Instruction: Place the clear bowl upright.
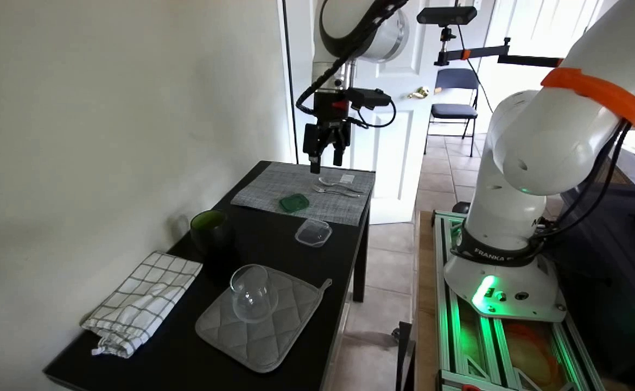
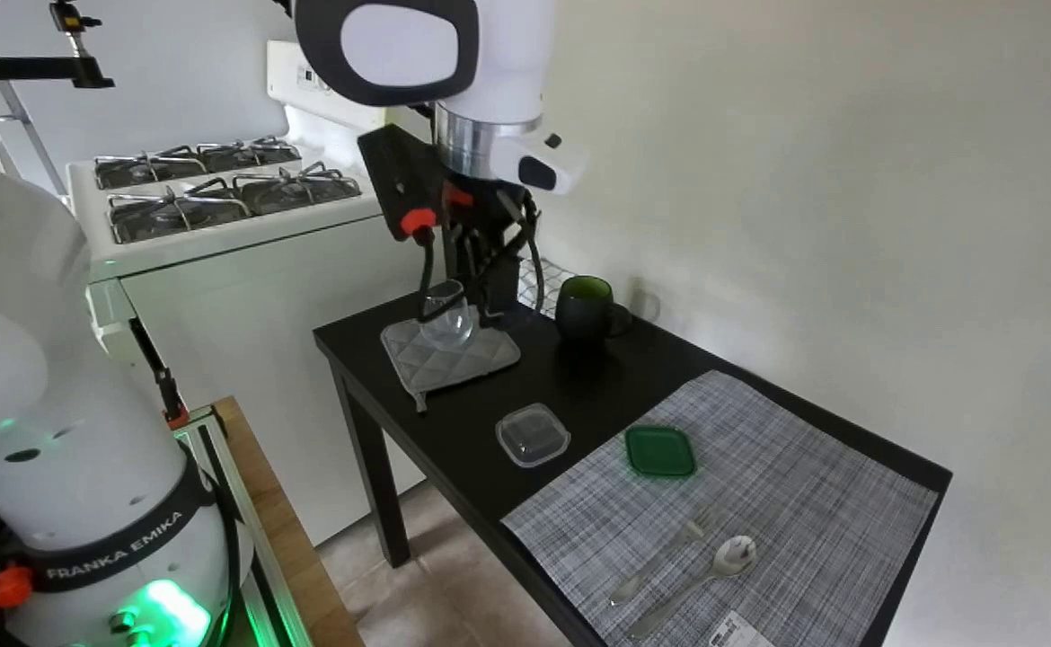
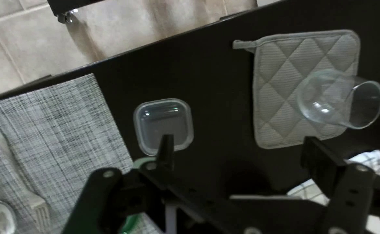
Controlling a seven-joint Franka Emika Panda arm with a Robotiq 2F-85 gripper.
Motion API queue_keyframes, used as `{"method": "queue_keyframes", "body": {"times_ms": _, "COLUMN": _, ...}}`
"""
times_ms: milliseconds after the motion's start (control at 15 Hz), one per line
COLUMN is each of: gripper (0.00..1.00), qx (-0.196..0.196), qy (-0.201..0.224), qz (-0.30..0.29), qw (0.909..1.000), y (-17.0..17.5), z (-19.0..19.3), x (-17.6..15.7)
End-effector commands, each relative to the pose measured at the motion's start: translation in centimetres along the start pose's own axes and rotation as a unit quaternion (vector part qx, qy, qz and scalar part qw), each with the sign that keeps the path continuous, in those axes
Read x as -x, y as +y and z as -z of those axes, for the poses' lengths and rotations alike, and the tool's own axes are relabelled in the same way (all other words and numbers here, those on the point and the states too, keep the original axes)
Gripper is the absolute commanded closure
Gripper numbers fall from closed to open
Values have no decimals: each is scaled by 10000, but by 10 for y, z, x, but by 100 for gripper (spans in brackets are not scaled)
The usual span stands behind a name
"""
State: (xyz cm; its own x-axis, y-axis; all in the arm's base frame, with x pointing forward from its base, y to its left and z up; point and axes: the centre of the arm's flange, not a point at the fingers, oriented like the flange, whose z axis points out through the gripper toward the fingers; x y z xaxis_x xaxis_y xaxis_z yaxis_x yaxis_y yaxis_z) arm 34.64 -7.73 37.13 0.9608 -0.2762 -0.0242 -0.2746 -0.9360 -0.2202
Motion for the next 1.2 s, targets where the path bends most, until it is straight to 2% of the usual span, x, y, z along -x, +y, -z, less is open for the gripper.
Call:
{"method": "queue_keyframes", "body": {"times_ms": 0, "gripper": 0, "qx": 397, "qy": -105, "qz": -815, "qw": 9958, "y": 38, "z": -40, "x": -38}}
{"method": "queue_keyframes", "body": {"times_ms": 200, "gripper": 0, "qx": 751, "qy": -23, "qz": -941, "qw": 9927, "y": 56, "z": -74, "x": -58}}
{"method": "queue_keyframes", "body": {"times_ms": 533, "gripper": 0, "qx": 847, "qy": -155, "qz": -1214, "qw": 9889, "y": 71, "z": -114, "x": -86}}
{"method": "queue_keyframes", "body": {"times_ms": 867, "gripper": 0, "qx": 601, "qy": -432, "qz": -1401, "qw": 9874, "y": 81, "z": -146, "x": -109}}
{"method": "queue_keyframes", "body": {"times_ms": 1133, "gripper": 0, "qx": 215, "qy": -615, "qz": -1678, "qw": 9837, "y": 90, "z": -170, "x": -120}}
